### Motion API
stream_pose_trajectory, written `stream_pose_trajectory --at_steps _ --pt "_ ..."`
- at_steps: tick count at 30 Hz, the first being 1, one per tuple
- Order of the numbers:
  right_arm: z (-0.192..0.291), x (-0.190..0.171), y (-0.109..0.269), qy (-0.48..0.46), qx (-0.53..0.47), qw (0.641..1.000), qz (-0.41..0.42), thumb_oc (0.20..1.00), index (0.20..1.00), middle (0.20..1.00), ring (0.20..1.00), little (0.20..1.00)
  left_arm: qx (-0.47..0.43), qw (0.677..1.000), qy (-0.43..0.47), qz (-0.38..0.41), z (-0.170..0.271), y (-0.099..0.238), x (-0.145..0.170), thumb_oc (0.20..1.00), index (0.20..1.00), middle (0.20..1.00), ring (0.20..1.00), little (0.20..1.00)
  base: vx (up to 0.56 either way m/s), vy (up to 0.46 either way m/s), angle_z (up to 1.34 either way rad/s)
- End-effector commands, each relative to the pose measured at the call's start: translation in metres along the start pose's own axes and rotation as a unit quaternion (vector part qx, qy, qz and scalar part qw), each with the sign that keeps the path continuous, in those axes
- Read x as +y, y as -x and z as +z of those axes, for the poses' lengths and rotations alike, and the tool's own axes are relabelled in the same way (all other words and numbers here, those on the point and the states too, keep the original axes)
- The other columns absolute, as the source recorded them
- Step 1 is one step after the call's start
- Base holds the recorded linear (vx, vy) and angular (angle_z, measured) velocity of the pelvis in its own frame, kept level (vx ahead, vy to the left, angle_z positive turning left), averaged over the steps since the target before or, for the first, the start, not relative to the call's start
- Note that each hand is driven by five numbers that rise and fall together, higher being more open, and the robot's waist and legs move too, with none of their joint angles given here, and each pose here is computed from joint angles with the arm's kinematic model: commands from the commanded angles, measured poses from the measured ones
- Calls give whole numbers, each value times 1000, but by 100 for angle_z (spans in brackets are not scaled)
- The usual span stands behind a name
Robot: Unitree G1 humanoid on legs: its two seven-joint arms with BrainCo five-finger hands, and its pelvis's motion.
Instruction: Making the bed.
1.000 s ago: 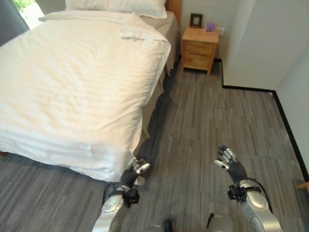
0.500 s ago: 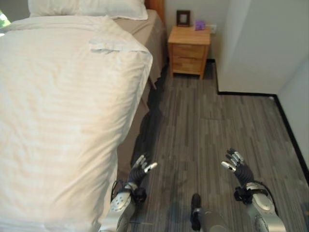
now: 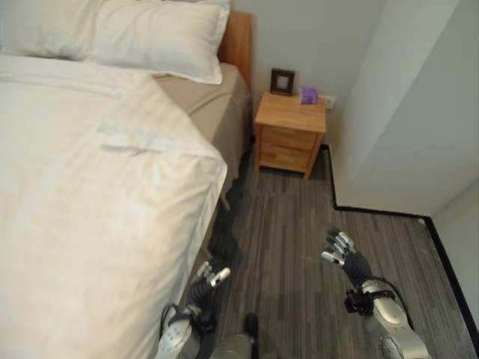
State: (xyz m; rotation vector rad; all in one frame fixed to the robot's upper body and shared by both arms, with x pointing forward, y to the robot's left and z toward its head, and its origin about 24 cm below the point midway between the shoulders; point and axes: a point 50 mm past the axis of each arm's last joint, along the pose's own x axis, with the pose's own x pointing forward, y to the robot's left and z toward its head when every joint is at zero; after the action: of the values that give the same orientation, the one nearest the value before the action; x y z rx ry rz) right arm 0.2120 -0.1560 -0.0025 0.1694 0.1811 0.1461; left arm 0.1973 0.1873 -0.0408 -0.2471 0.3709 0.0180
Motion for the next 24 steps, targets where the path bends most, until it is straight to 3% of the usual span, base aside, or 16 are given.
stream_pose_trajectory --at_steps 1,6,11,13,24 --pt "34 -6 -13 31 -70 997 27 1000 1000 1000 1000 1000 -82 996 -17 -13 35 3 6 1000 1000 1000 1000 1000 498 -256 112" --pt "35 -26 -4 71 -72 995 -23 1000 1000 1000 1000 1000 -95 994 -40 -30 43 -8 -2 1000 1000 1000 1000 1000 441 -327 159" --pt "57 -36 -12 113 -110 987 -34 1000 1000 1000 1000 1000 -98 995 3 -35 41 -12 -11 1000 1000 1000 1000 1000 206 -358 99" --pt "73 -45 -19 114 -140 980 -80 1000 1000 1000 1000 1000 -87 995 27 -49 37 -12 -20 1000 1000 1000 1000 1000 232 -400 74" --pt "64 -27 -28 86 -132 986 -58 1000 1000 1000 1000 1000 -71 996 4 -51 30 -6 -18 1000 1000 1000 1000 1000 229 25 19"
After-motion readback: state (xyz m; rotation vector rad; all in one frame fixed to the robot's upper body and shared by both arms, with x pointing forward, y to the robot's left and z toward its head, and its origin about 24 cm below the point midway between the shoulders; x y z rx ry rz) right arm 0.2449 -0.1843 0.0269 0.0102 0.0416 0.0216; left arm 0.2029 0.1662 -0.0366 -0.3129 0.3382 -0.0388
